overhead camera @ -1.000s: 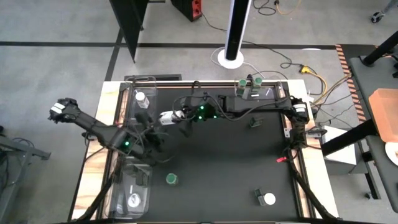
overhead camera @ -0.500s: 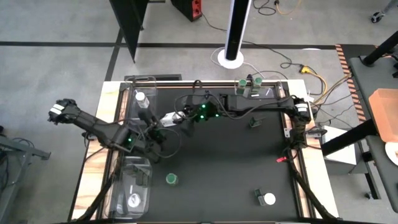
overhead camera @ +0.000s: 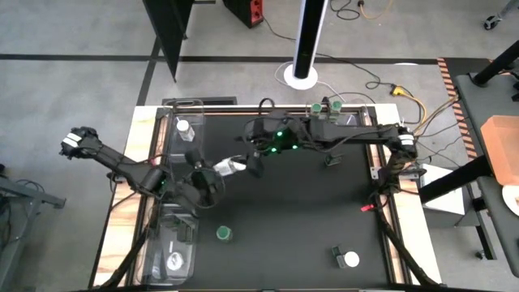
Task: Sort spices by type
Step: Put the top white seasoning bottle into the top left transparent bin
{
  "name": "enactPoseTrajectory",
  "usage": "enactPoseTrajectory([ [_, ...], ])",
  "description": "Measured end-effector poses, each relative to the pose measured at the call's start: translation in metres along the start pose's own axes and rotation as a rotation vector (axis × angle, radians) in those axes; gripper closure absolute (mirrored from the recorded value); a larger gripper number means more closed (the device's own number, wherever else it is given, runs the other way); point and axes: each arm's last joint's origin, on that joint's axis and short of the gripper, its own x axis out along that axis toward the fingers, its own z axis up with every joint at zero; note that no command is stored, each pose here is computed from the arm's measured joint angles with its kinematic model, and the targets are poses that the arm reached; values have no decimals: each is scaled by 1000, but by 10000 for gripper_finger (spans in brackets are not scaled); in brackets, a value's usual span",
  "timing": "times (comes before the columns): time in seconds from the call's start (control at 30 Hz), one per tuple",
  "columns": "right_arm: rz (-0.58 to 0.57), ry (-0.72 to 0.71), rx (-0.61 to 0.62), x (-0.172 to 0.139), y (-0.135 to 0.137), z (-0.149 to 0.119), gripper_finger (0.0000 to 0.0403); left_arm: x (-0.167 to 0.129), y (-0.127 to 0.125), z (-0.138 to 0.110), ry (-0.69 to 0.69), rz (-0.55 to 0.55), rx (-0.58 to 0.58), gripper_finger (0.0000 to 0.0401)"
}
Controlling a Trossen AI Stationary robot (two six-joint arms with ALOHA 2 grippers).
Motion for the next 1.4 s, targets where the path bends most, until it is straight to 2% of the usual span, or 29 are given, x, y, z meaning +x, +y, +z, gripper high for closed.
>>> enactPoseTrajectory([
  [0.1, 25, -34, -89, -21, 11, 8, 61, -2, -3, 2, -70, -30, -8, 215],
  [0.17, 59, -27, -157, -34, 24, 4, 63, -4, -4, 5, -139, -79, -23, 215],
  [0.37, 165, -16, -268, -43, 58, -51, 75, -10, -5, 2, -326, -198, -47, 215],
  [0.43, 157, -33, -290, -49, 59, -64, 77, -11, -3, 0, -382, -218, -55, 215],
  [0.53, 80, -132, -373, -54, 54, -80, 78, -15, 1, 2, -467, -231, -54, 215],
  [0.7, -6, -338, -480, -32, 32, -108, 68, -16, 10, 5, -550, -244, 20, 215],
  [0.77, 22, -422, -468, -27, 21, -106, 63, -15, 14, 9, -587, -288, 18, 215],
  [0.9, 200, -523, -455, -17, 14, -100, 58, -12, 18, 12, -645, -367, 18, 215],
  [1.0, 220, -535, -456, -11, 18, -96, 58, -10, 17, 11, -639, -365, 29, 215],
  [1.1, 233, -576, -457, -9, 26, -85, 61, -10, 13, 8, -676, -429, 45, 215],
  [1.33, 295, -552, -531, 8, 57, -89, 70, -7, 9, -2, -717, -438, 15, 216],
  [1.4, 258, -562, -525, 11, 61, -86, 74, -7, 10, -2, -739, -433, -2, 216],
])
